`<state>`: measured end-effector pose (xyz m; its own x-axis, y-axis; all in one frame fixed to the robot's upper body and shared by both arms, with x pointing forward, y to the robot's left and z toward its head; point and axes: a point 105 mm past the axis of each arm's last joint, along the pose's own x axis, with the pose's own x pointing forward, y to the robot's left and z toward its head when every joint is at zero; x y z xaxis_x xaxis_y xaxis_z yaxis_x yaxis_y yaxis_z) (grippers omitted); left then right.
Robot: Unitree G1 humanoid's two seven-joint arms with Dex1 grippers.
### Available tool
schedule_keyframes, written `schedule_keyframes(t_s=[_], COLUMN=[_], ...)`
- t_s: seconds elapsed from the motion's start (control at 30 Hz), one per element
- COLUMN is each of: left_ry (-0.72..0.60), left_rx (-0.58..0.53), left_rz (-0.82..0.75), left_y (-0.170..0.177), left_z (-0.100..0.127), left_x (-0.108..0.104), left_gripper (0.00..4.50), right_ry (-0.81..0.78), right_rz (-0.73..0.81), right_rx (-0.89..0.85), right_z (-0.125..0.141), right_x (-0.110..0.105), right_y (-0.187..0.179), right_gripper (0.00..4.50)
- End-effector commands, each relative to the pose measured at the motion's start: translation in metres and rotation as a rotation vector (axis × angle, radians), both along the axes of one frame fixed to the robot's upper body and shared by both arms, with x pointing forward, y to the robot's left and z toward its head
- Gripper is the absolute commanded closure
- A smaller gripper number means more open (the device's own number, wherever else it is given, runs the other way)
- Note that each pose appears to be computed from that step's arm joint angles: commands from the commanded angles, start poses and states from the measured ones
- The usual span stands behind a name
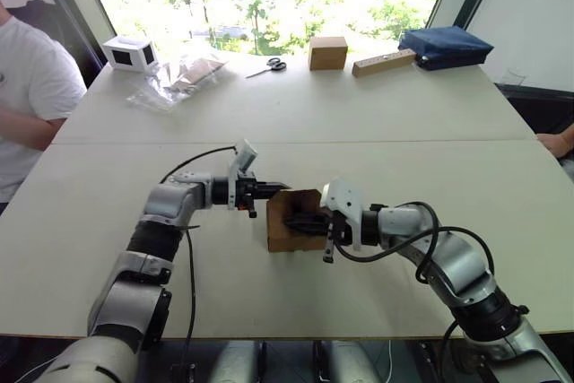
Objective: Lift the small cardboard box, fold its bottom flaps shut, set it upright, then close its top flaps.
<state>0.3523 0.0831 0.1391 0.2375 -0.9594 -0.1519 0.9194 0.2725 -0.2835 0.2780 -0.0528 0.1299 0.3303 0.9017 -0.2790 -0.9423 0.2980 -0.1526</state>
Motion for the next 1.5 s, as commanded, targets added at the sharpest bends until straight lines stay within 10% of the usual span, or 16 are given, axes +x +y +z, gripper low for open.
schedule_keyframes(t_s=[0.03,0.37,1.13,1.5], left_ry=[-0.056,0.039,0.005,-0.012], left_rx=[-0.049,-0.017,0.067,0.068], left_rz=[-0.019,-0.178,-0.124,-0.113], left_y=[0.010,0.008,0.000,-0.001], left_z=[0.027,0.018,-0.007,-0.005], left_x=[-0.012,-0.081,-0.074,-0.072], left_gripper=[4.40,4.40,4.40,4.40], right_ry=[-0.019,-0.029,-0.143,-0.113], right_rz=[-0.018,-0.048,-0.009,0.089], right_rx=[0.017,0.012,0.076,-0.008], right_z=[0.007,0.010,0.084,0.044], right_x=[0.001,0.005,0.001,0.028], right_y=[-0.002,-0.012,-0.036,0.011], right_gripper=[4.50,4.50,4.50,4.50])
